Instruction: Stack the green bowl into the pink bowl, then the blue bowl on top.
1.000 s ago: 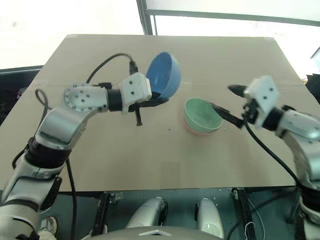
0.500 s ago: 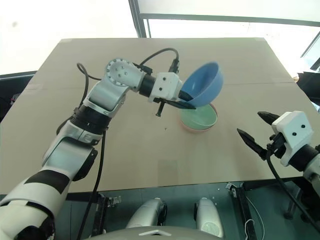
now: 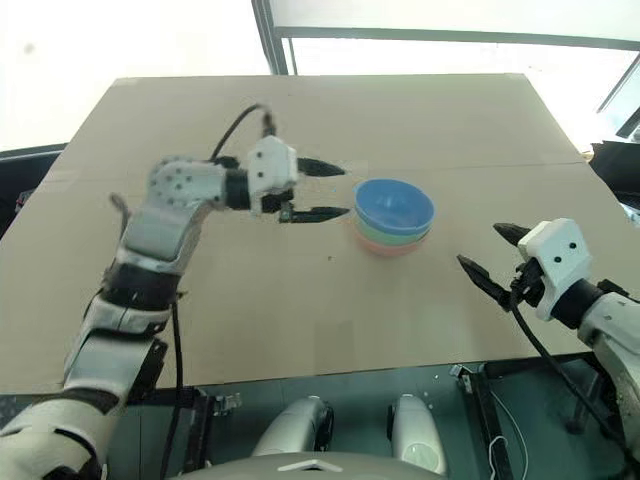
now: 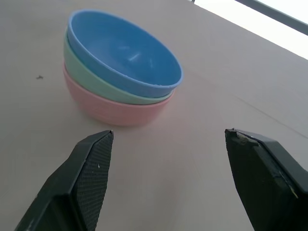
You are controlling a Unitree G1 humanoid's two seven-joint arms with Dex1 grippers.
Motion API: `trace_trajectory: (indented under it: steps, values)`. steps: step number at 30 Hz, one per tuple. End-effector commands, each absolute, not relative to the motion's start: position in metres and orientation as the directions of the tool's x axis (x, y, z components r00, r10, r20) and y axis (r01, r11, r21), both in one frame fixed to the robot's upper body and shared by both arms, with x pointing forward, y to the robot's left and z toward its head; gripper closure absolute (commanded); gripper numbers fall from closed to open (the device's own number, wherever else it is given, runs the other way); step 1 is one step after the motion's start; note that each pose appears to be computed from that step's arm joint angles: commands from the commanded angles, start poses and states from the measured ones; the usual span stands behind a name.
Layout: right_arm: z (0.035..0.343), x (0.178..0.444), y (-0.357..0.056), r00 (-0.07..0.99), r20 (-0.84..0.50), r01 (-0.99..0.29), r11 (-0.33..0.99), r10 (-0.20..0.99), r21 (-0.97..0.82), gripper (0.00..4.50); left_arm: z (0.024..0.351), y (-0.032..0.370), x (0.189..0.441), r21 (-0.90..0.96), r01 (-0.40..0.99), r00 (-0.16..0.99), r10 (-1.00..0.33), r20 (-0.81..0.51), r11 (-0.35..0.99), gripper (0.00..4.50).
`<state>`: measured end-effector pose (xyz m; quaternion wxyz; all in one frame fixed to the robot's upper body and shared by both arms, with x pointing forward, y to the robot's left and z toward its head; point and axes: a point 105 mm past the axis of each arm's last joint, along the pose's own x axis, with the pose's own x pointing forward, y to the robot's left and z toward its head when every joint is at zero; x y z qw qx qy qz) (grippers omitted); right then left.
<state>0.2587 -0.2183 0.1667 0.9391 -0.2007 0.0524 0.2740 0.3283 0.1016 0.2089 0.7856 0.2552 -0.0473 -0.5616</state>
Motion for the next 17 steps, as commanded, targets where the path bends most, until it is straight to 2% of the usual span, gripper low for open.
trace_trajectory:
  steps: [1, 2, 3, 5, 8, 11, 17]
  values:
    - [0.171, 0.267, -0.228, 0.835, -0.191, -0.549, 0.758, 0.516, -0.353, 0.00, 0.219, 0.116, 0.313, 0.410, 0.831, 0.459, -0.879, -0.128, 0.375, 0.35]
    - [0.170, 0.269, -0.231, 0.826, -0.200, -0.563, 0.749, 0.528, -0.348, 0.00, 0.213, 0.121, 0.310, 0.391, 0.824, 0.492, -0.861, -0.132, 0.410, 0.06]
    - [0.169, 0.269, -0.234, 0.814, -0.211, -0.580, 0.741, 0.541, -0.339, 0.00, 0.207, 0.126, 0.307, 0.390, 0.807, 0.525, -0.841, -0.130, 0.444, 0.06]
    - [0.169, 0.267, -0.242, 0.800, -0.238, -0.600, 0.725, 0.551, -0.338, 0.00, 0.205, 0.132, 0.299, 0.358, 0.786, 0.553, -0.832, -0.043, 0.503, 0.06]
    - [0.170, 0.263, -0.257, 0.791, -0.267, -0.612, 0.716, 0.551, -0.336, 0.00, 0.185, 0.146, 0.283, 0.355, 0.796, 0.559, -0.821, -0.118, 0.491, 0.06]
    - [0.170, 0.257, -0.276, 0.790, -0.312, -0.612, 0.708, 0.528, -0.352, 0.00, 0.179, 0.167, 0.270, 0.321, 0.796, 0.576, -0.806, -0.139, 0.513, 0.06]
    - [0.174, 0.248, -0.298, 0.789, -0.347, -0.611, 0.708, 0.507, -0.354, 0.00, 0.170, 0.187, 0.263, 0.263, 0.811, 0.576, -0.792, -0.203, 0.523, 0.06]
